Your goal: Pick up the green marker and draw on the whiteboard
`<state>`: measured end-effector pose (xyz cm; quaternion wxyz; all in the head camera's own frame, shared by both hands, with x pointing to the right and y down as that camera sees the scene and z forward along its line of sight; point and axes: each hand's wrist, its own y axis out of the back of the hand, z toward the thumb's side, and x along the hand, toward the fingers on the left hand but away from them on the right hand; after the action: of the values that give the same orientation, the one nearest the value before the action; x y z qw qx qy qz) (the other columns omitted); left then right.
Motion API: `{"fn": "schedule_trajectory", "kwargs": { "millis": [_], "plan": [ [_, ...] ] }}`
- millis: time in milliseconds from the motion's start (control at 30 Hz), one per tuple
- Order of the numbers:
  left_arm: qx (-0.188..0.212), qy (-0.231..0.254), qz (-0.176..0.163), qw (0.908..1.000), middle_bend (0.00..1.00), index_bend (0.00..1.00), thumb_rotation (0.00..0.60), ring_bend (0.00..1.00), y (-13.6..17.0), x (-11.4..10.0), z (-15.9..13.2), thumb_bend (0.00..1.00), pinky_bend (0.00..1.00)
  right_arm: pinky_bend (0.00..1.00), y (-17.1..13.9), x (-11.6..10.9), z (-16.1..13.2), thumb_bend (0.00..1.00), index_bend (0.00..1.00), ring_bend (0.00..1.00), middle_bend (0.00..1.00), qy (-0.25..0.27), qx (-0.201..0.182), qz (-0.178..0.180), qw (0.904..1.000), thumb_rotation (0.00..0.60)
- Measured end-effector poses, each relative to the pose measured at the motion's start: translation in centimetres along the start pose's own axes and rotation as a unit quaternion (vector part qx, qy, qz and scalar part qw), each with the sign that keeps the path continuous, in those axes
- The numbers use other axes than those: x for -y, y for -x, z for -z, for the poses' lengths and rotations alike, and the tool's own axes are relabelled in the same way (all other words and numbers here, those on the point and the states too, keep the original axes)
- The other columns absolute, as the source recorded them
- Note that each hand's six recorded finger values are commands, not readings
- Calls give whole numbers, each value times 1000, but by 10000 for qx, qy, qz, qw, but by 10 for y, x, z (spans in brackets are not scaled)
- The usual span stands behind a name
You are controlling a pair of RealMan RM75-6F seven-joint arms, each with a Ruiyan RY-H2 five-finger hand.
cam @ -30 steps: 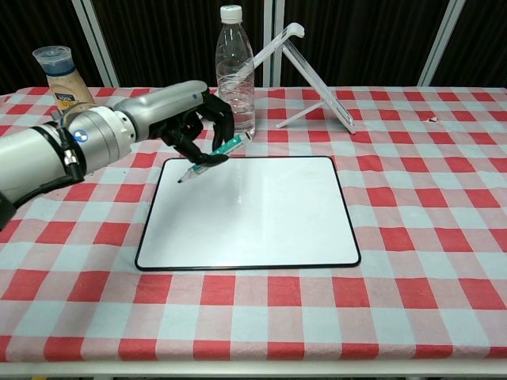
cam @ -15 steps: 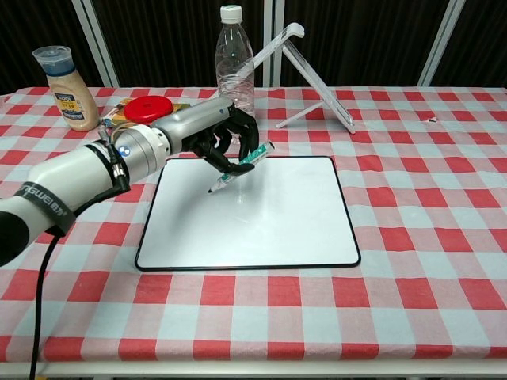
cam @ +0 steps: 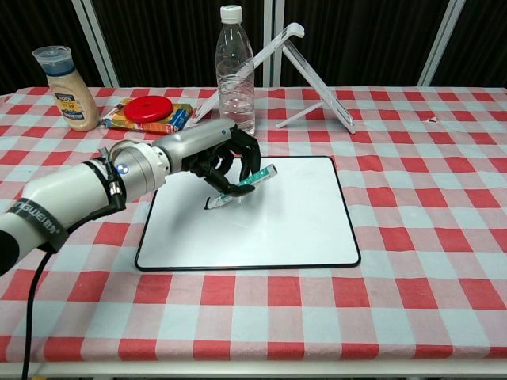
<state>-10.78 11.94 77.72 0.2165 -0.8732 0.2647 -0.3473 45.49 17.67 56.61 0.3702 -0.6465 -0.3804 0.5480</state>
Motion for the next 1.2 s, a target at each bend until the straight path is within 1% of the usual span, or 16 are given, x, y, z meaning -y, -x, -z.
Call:
{"fn": "schedule_trajectory", "kwargs": {
  "millis": [200,267,333,433,667,800,900,1200],
  "plan": [
    [46,194,218,9996,575,566,600,723,23,10,-8,419,908,14,0,0,-1,126,0,0,182,16,-45,14,10000,600],
    [73,209,201,9996,574,565,600,719,29,9,-11,420,908,14,-1,-1,0,126,0,0,181,25,-37,34,10000,600],
    [110,191,106,9997,572,565,600,717,32,4,-15,419,908,14,-2,-1,1,126,0,0,181,30,-21,45,10000,600],
    [121,151,-34,9998,571,564,600,714,28,-5,-18,419,908,14,-2,-1,3,126,0,0,182,28,1,42,10000,600],
    [-49,34,-119,9999,570,564,600,708,8,-10,-12,420,908,14,-1,-1,4,127,0,0,182,3,35,15,10000,600],
    [-181,-12,-106,9998,570,564,600,707,-1,-9,-6,420,908,14,0,-1,4,127,0,0,182,-1,46,-1,10000,600],
    [-225,4,-101,9997,570,564,600,705,-3,-8,-3,420,908,14,0,-1,5,127,0,0,182,-2,62,1,10000,600],
    [-249,89,-40,9996,569,563,600,700,-6,2,-5,421,908,14,-3,-2,8,126,0,0,182,-7,97,6,10000,600]
  ]
}}
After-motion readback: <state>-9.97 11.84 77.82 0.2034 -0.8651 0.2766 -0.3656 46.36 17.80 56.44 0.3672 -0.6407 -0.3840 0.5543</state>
